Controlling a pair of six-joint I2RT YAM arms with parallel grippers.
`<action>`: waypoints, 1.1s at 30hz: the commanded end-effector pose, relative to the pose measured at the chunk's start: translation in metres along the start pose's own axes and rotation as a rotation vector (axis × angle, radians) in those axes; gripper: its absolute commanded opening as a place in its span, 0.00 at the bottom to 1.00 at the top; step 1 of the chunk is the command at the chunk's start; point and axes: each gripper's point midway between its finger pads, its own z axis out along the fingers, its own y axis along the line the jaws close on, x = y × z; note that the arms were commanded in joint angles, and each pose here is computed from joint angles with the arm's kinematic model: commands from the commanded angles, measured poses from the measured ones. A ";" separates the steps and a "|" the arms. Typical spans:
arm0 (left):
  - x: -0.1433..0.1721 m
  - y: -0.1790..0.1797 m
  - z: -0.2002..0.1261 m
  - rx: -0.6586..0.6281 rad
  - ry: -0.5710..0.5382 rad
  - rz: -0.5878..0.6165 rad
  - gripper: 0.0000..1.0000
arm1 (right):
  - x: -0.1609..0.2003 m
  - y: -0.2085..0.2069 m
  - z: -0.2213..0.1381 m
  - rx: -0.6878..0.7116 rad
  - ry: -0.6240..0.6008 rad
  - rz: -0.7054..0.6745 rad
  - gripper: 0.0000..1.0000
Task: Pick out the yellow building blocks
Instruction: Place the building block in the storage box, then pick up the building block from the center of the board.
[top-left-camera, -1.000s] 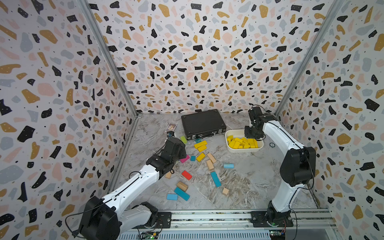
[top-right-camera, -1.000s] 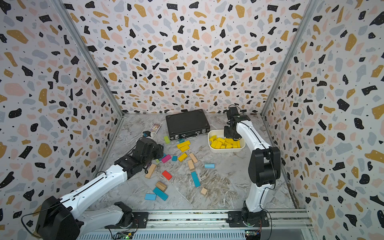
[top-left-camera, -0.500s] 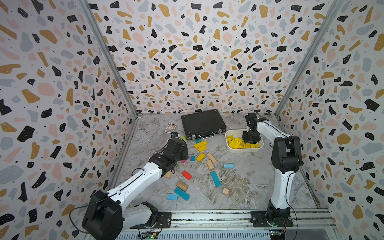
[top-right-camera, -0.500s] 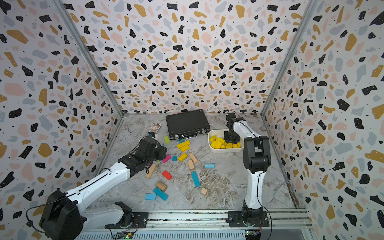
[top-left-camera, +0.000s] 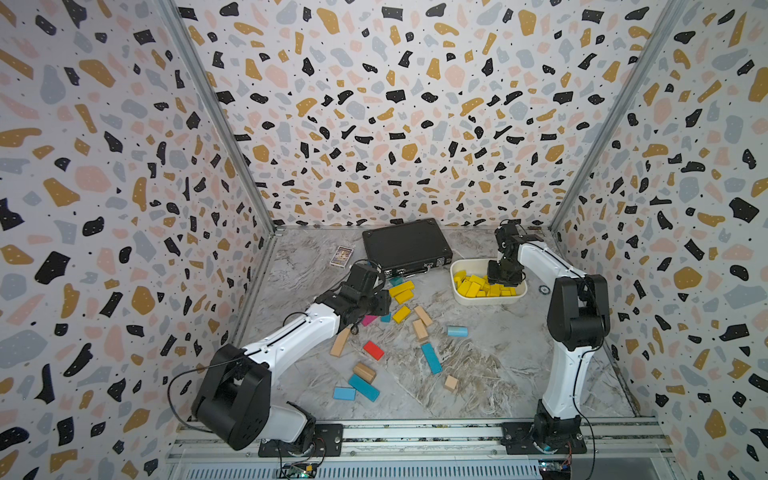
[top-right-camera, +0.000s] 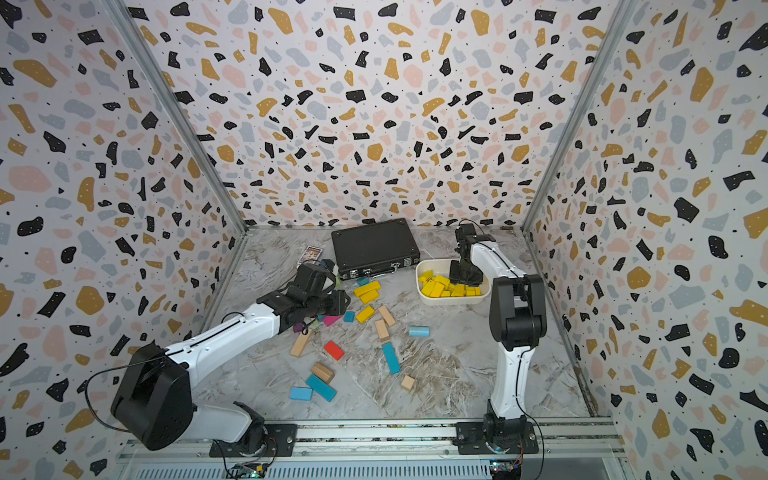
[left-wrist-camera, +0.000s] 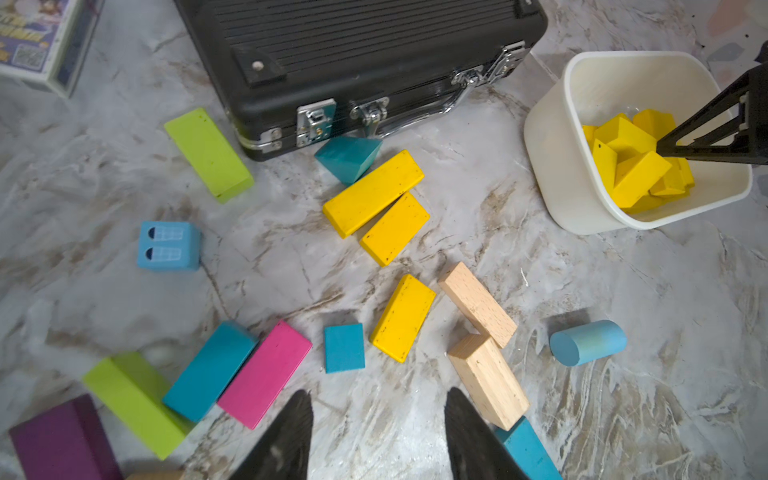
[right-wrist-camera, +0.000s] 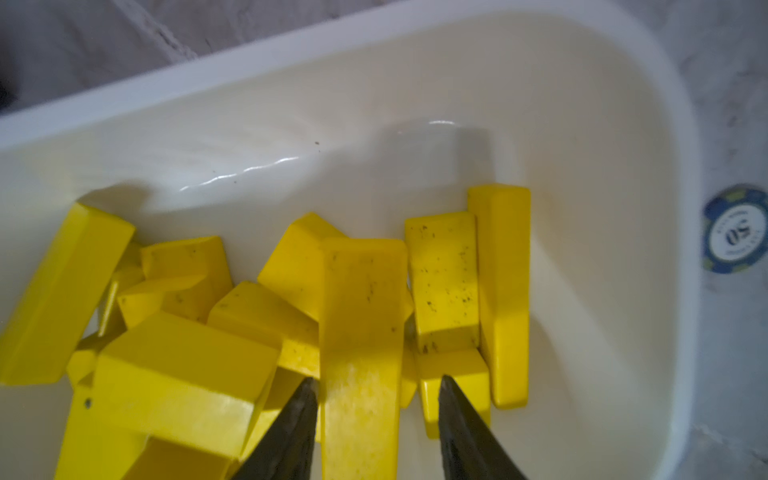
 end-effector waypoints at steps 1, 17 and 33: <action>-0.001 -0.014 0.002 0.062 0.078 0.151 0.53 | 0.002 0.000 -0.049 -0.051 -0.084 -0.007 0.50; 0.038 -0.017 0.061 -0.003 0.521 0.512 0.56 | 0.083 -0.020 -0.083 -0.091 -0.085 0.023 0.49; 0.057 -0.011 0.099 -0.038 0.572 0.561 0.52 | 0.092 -0.025 -0.085 -0.077 -0.089 0.046 0.49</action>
